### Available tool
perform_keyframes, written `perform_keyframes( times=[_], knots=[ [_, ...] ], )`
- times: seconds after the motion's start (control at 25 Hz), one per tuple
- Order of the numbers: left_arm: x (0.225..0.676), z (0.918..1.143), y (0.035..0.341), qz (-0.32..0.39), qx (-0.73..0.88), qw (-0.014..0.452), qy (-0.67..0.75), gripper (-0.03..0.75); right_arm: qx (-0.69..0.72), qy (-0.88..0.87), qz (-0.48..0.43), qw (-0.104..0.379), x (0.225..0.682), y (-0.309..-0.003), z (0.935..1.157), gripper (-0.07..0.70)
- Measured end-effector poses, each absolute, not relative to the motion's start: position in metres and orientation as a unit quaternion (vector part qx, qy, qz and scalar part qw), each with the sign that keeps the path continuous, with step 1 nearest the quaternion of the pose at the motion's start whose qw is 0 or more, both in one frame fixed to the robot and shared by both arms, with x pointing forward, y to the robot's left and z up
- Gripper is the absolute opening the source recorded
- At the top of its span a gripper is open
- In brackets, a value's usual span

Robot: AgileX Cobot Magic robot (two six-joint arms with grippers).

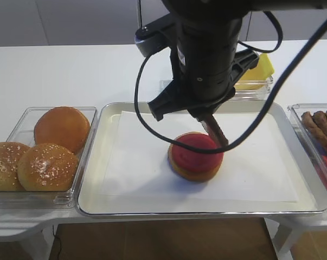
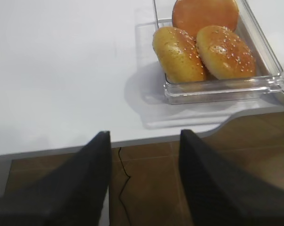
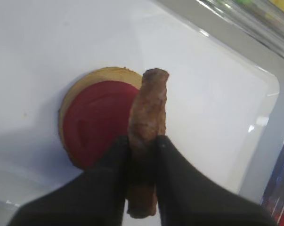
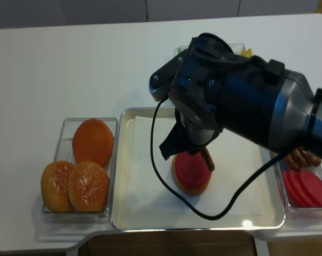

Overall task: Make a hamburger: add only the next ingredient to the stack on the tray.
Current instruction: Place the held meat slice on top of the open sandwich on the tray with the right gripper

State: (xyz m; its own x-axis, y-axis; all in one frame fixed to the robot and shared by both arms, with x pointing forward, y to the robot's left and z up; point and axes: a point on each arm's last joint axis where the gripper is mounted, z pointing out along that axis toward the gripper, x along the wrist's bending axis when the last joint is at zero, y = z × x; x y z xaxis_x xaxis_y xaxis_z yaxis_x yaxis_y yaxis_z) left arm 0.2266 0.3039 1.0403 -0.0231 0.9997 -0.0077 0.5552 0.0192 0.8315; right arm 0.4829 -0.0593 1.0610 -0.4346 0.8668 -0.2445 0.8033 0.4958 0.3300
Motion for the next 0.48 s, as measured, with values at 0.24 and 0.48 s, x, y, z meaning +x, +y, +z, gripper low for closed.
perform_keyframes(
  times=[0.24, 0.48],
  knots=[
    [0.2266, 1.0403, 0.3039, 0.335, 0.615, 0.332, 0.632, 0.349, 0.491, 0.840, 0.080, 0.216, 0.4860, -0.0615, 1.0626, 0.132],
    [0.2266, 1.0403, 0.3039, 0.335, 0.615, 0.332, 0.632, 0.349, 0.491, 0.842, 0.069, 0.211, 0.4885, -0.0578, 1.0536, 0.132]
  ],
)
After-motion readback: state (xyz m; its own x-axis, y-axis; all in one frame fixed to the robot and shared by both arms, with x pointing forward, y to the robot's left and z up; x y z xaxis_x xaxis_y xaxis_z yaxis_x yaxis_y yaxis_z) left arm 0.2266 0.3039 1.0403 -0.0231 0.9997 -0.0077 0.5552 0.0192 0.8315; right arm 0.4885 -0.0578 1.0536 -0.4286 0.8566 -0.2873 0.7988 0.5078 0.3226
